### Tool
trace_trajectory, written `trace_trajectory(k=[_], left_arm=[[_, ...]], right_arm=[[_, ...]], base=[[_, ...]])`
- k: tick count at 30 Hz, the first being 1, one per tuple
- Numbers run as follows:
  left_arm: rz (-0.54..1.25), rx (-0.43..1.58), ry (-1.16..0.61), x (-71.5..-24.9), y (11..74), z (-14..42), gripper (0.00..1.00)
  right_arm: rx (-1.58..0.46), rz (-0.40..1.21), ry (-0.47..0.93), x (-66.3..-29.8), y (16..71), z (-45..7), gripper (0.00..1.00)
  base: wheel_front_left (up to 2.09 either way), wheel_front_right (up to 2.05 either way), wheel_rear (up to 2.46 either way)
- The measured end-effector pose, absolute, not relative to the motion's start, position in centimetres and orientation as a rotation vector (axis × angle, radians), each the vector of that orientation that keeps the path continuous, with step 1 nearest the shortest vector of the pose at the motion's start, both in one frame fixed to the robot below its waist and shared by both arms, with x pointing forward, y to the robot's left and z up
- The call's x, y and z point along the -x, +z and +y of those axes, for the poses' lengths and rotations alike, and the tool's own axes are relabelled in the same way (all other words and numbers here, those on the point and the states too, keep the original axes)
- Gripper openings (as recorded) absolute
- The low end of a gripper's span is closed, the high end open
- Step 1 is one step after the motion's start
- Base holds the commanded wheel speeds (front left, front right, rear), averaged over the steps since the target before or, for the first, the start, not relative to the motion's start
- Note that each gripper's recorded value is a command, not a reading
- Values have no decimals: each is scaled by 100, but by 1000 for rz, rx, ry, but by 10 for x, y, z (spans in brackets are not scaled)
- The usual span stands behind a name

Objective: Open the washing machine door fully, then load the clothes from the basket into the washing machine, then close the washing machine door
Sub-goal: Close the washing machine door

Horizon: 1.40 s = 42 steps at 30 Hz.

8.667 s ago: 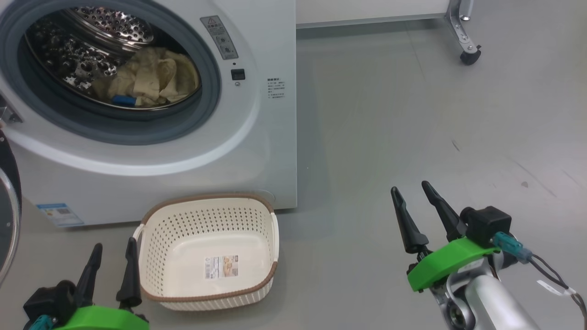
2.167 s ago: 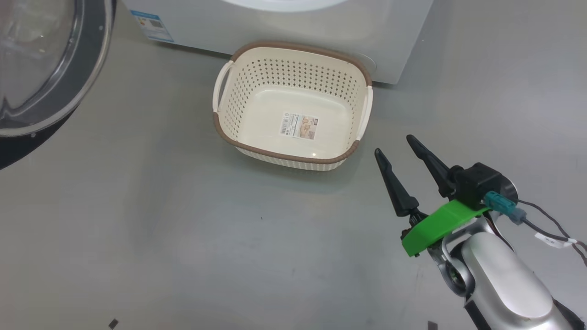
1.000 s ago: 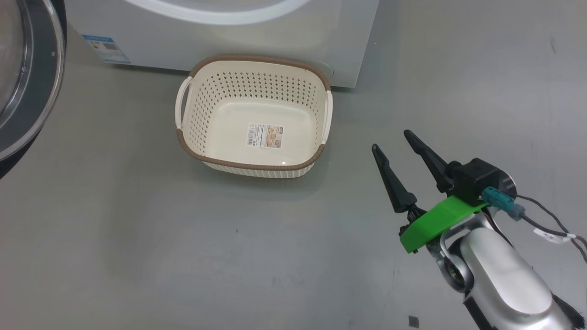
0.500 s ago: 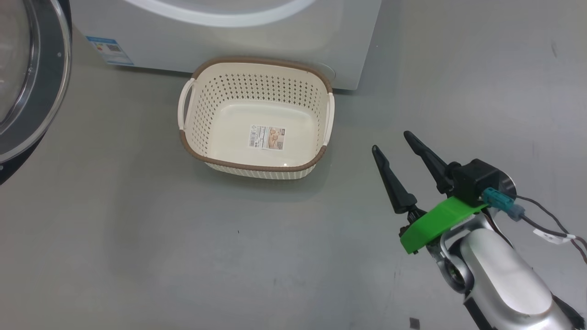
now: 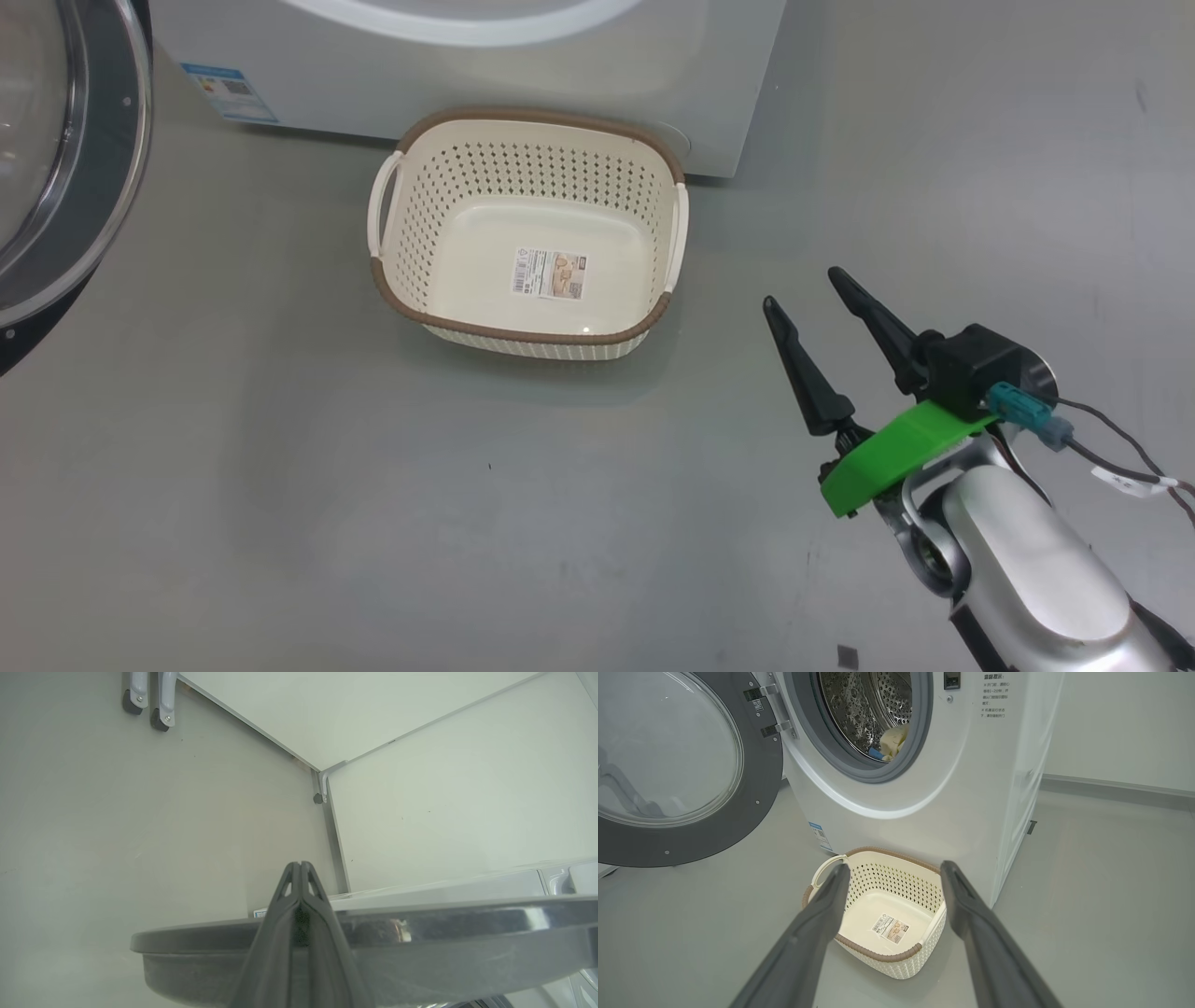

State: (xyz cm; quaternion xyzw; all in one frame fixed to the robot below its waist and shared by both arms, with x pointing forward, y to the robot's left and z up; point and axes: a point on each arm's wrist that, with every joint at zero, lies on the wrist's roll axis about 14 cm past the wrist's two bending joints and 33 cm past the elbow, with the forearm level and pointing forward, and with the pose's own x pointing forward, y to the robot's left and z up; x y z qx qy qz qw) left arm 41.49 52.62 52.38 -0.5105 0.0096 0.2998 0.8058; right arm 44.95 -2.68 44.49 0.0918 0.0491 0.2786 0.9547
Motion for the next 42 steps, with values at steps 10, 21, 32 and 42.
trace_trajectory(k=[10,21,32,42], left_arm=[[54,1123,577,-418,522,510,0],[194,1145,505,-417,499,479,0],[319,1158,385,-414,493,450,0],[423,1149,150,-422,503,399,0]], right_arm=[[-175,87,577,-444,453,-25,100],[-167,75,590,-439,459,-21,100],[-171,62,598,-437,465,-17,100],[-189,55,596,-435,469,-13,100]], base=[[0,0,0],[0,0,0],[0,0,0],[0,0,0]])
